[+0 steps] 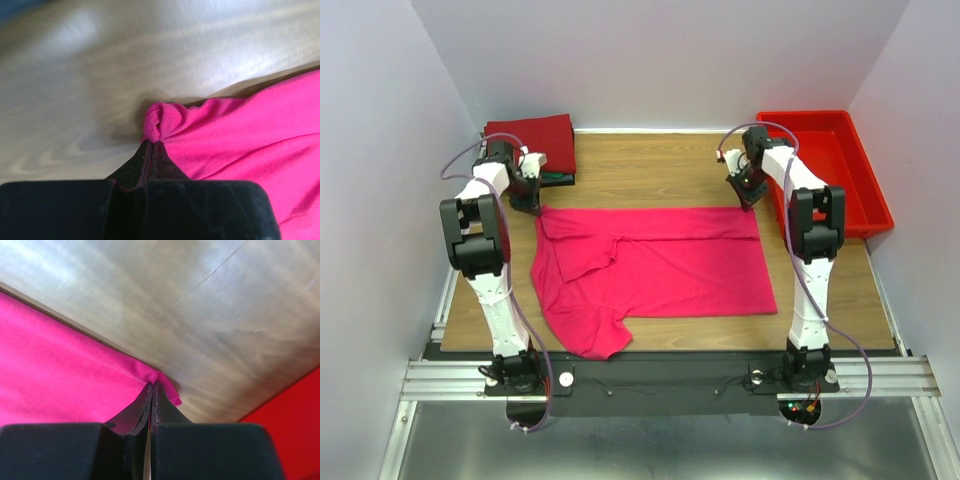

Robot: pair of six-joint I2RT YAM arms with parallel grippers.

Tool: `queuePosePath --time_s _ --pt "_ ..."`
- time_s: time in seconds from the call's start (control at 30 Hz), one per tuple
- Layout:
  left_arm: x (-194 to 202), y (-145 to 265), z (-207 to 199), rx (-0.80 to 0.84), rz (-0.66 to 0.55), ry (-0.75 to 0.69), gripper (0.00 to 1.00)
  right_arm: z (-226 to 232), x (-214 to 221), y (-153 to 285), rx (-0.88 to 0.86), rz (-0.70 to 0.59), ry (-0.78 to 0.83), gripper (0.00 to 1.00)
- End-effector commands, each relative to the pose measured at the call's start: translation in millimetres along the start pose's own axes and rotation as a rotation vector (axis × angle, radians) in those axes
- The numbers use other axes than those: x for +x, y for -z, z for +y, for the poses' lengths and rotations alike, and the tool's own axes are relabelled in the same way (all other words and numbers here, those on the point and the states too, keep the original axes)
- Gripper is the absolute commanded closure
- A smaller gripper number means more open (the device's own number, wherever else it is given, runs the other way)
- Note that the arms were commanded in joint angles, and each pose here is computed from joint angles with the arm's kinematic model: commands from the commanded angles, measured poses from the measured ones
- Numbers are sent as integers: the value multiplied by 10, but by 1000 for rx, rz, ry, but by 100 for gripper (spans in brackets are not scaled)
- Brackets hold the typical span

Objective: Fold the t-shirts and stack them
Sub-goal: Fold the tshirt

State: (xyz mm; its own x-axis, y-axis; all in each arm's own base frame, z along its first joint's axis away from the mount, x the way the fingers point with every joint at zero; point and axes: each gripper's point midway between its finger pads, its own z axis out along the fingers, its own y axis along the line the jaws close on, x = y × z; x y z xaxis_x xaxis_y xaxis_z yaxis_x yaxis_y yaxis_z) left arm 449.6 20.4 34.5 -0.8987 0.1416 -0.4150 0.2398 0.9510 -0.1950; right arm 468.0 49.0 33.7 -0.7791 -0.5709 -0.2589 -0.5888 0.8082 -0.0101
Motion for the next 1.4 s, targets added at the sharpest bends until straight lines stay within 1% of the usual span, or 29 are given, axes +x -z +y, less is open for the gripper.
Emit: queuePosePath --time_s 0.0,0.17,0.3,0.33,0.37,0.4,0.43,0.47,0.5,0.53,0.57,0.6,0.67,0.73,0.77,0.83,0.87,0.9,0.93,1.0,1.03,1.07,1.1,1.13,1.23,1.27,1.3,1.33,1.37 --pt "-271 115 151 -45 -55 -25 100 -194 -194 23 96 -36 6 99" --pt "-489 105 272 -81 -84 -36 100 -399 -469 102 181 -118 -23 99" --pt "-611 78 363 -110 -103 -46 100 -461 -594 20 198 -138 -39 99" --pt "-647 72 381 -113 -108 -52 100 -489 -577 -27 217 -122 -44 99" --pt "-661 81 381 -112 -110 -57 99 -507 -579 -34 226 -120 -51 99" --pt "-656 100 378 -110 -108 -61 95 -513 -572 -31 235 -115 -61 98" --pt "-681 197 339 -110 -122 -80 83 -495 -591 32 234 -125 -62 91" --pt "-693 259 320 -108 -136 -106 76 -472 -601 93 228 -135 -64 70" --pt "-693 331 290 -106 -147 -128 70 -428 -609 134 209 -149 -78 58" --pt "-678 482 209 -101 -168 -149 63 -375 -658 289 197 -182 -78 44" --pt "-676 568 169 -101 -179 -186 61 -321 -669 354 184 -192 -76 42" --pt "-639 722 80 -91 -197 -208 60 -232 -681 420 163 -200 -76 41" --pt "-589 863 0 -83 -206 -252 60 -112 -674 630 128 -219 -76 41" --pt "-483 1032 -148 -54 -217 -293 59 63 -602 666 59 -216 -72 41" --pt "-432 1074 -203 -41 -215 -313 59 128 -585 806 46 -233 -63 41" --pt "-335 1203 -287 -37 -222 -357 59 247 -491 831 7 -224 -49 43" --pt "-171 1138 -333 -9 -190 -362 59 287 -440 846 -7 -218 -45 47" --pt "-83 1126 -373 10 -174 -385 59 376 -276 747 -38 -173 -51 49" --pt "116 1085 -453 53 -136 -417 61 456 -248 831 -61 -185 -35 54" --pt "391 1058 -566 119 -80 -456 62 656 -1 776 -133 -128 -28 57" --pt "589 1034 -627 154 -54 -508 62 755 60 860 -166 -142 -8 59" --pt "709 1030 -663 172 -36 -528 62 837 145 882 -187 -132 6 59" --pt "838 1072 -712 187 -19 -552 62 950 340 812 -223 -91 17 59" --pt "1046 1016 -732 216 19 -602 62 1014 396 908 -223 -103 38 59" --pt "1438 1030 -807 258 81 -667 63 1205 753 935 -242 -63 96 59" --pt "1500 1035 -811 261 84 -715 62 1252 850 931 -247 -51 111 59" --pt "1553 1045 -812 256 85 -734 62 1272 912 937 -239 -55 128 59" --pt "1650 1063 -840 257 88 -756 60 1330 1098 922 -233 -33 160 59" --pt "1687 1070 -848 257 87 -775 59 1327 1135 913 -211 -47 183 59"
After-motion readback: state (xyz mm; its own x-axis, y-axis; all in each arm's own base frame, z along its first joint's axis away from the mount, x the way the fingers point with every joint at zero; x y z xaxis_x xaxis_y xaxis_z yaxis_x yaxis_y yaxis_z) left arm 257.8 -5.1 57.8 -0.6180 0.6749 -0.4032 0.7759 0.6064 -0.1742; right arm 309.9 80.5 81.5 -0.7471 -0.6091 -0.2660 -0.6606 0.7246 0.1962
